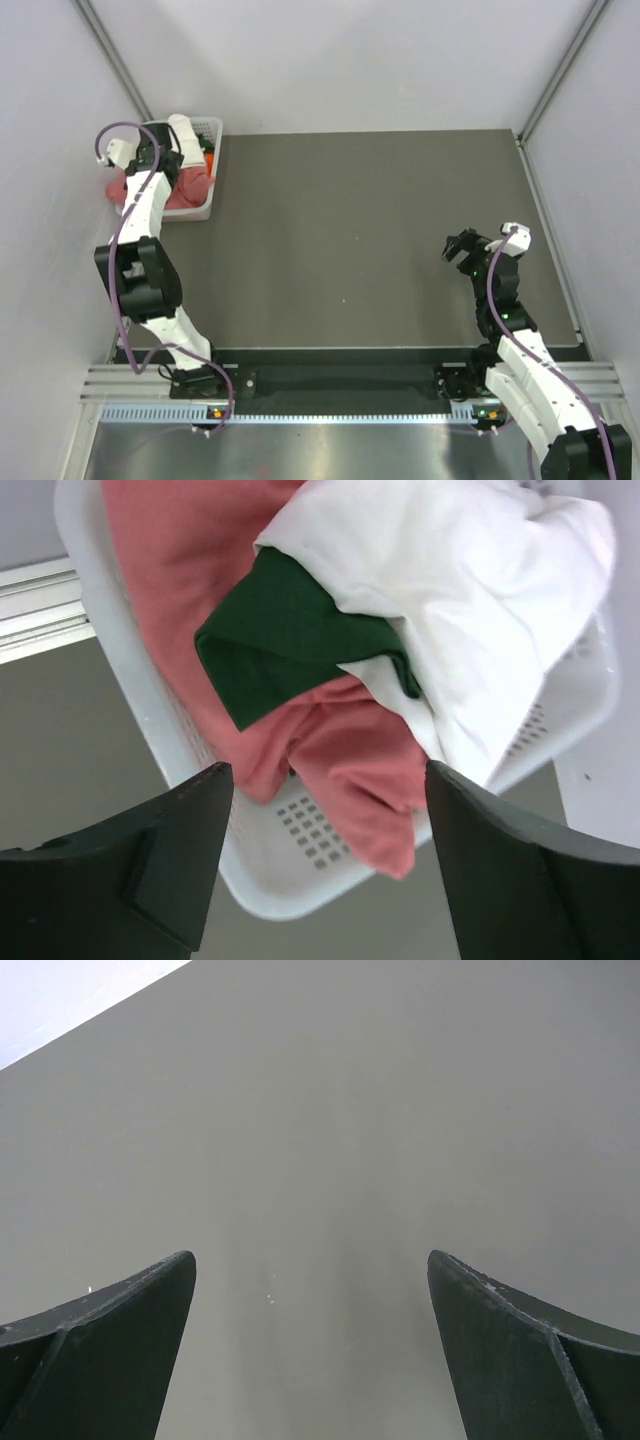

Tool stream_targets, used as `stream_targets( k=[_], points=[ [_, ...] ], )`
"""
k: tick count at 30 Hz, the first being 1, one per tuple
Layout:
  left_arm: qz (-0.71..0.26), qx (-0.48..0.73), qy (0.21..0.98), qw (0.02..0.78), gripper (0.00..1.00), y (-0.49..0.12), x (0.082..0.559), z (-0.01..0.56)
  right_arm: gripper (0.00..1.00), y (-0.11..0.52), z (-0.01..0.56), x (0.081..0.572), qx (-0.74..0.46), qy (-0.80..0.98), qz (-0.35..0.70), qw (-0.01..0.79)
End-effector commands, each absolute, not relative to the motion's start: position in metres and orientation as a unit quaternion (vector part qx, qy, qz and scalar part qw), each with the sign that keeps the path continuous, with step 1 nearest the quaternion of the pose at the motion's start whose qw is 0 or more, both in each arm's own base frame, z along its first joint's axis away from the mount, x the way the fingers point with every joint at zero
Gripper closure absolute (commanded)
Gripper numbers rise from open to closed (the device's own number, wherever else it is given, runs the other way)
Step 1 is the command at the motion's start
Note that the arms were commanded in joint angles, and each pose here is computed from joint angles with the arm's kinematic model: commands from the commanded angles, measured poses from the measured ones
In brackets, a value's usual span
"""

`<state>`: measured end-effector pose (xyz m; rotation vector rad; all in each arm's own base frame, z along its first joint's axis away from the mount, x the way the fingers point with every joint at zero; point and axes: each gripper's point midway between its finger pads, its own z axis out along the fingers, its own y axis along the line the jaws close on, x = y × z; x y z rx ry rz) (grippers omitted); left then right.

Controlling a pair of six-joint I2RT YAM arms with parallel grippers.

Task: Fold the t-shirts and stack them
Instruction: Grab the tshirt from the pile

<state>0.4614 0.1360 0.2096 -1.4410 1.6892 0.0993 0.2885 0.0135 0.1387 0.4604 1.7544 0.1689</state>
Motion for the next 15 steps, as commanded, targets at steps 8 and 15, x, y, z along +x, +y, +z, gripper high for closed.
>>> stream_targets(
  k=[8, 15],
  points=[
    [0.066, -0.572, 0.672, 0.465, 0.54, 0.161, 0.517, 0.204, 0.0, 0.014, 0.149, 0.292, 0.198, 0.748, 0.08, 0.629],
    [0.089, -0.576, 0.665, 0.467, 0.25, 0.183, 0.517, 0.193, 0.0, 0.014, 0.149, 0.292, 0.197, 0.748, 0.08, 0.628]
  ],
)
